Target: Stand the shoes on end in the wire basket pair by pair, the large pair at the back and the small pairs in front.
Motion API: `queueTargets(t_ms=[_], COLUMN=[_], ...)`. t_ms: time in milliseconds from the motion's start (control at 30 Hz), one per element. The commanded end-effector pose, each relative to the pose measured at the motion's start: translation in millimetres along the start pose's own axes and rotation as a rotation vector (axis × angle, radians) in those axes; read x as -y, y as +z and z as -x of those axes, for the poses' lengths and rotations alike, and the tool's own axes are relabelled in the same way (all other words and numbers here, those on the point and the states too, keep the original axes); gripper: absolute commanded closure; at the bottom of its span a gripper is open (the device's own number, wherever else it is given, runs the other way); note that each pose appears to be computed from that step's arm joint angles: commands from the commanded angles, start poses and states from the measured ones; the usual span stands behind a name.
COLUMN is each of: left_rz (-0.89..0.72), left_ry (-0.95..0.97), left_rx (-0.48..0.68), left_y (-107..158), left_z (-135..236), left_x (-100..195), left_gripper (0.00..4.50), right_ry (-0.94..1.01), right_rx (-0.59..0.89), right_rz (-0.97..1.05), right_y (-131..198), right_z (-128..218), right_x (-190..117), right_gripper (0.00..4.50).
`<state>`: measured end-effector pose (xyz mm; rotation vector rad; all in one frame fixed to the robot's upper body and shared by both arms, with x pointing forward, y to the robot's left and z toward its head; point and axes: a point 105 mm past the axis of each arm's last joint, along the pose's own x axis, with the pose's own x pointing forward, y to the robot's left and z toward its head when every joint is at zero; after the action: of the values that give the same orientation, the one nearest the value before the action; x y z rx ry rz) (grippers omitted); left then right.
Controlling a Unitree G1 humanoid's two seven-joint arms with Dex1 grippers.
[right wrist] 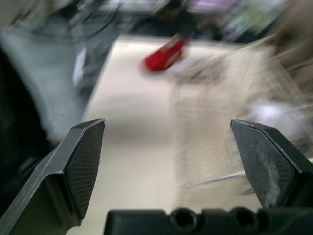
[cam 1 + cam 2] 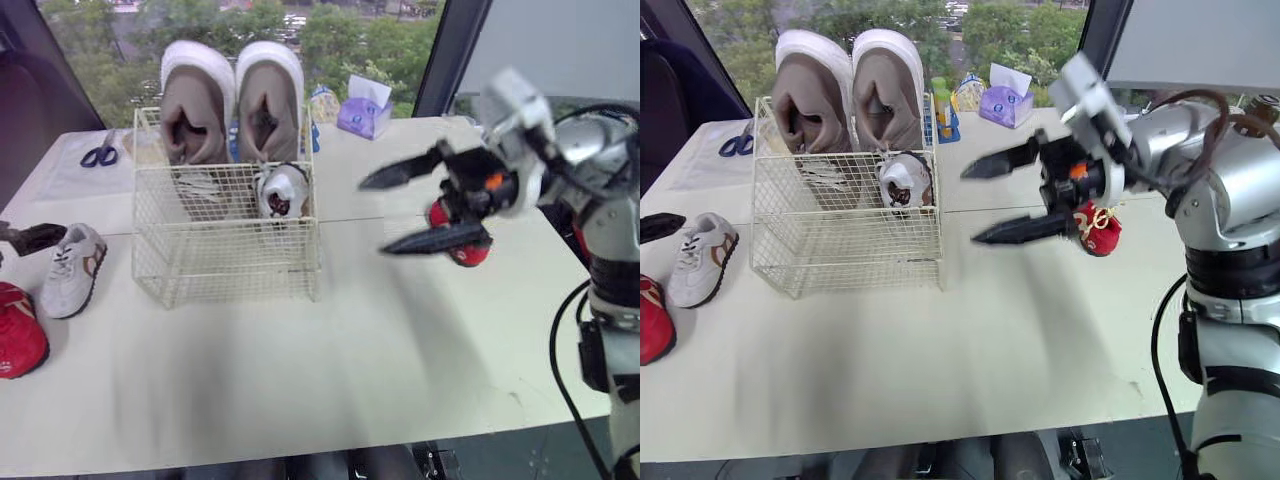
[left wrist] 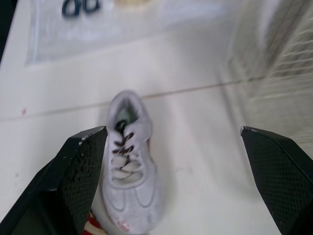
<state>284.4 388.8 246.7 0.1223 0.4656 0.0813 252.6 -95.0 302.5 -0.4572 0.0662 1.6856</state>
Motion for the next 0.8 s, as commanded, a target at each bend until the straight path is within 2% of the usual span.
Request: queueTargets(t_ms=[33, 333, 800], left_rz=[-0.038, -0.073, -0.04], left_ry=[0.09, 0.111, 0.098], left_rx=[-0.053, -0.147, -0.269], left_y=[6.3, 17.0, 8.1], left_z=[-15.8, -69.6, -79.3], left_x=[-15.3, -14.5, -10.7], left_gripper=[0.0, 0.0, 0.0], right_ry=[0.03, -0.071, -0.218], right_rx=[-0.037, -0.025, -0.02], right_rz=[0.037, 0.045, 0.006], right_y=[7.7, 11.6, 7.8], right_z=[2.9, 6.6, 17.3], right_x=[-13.0, -13.2, -16.5], right_gripper=[0.06, 0.06, 0.06])
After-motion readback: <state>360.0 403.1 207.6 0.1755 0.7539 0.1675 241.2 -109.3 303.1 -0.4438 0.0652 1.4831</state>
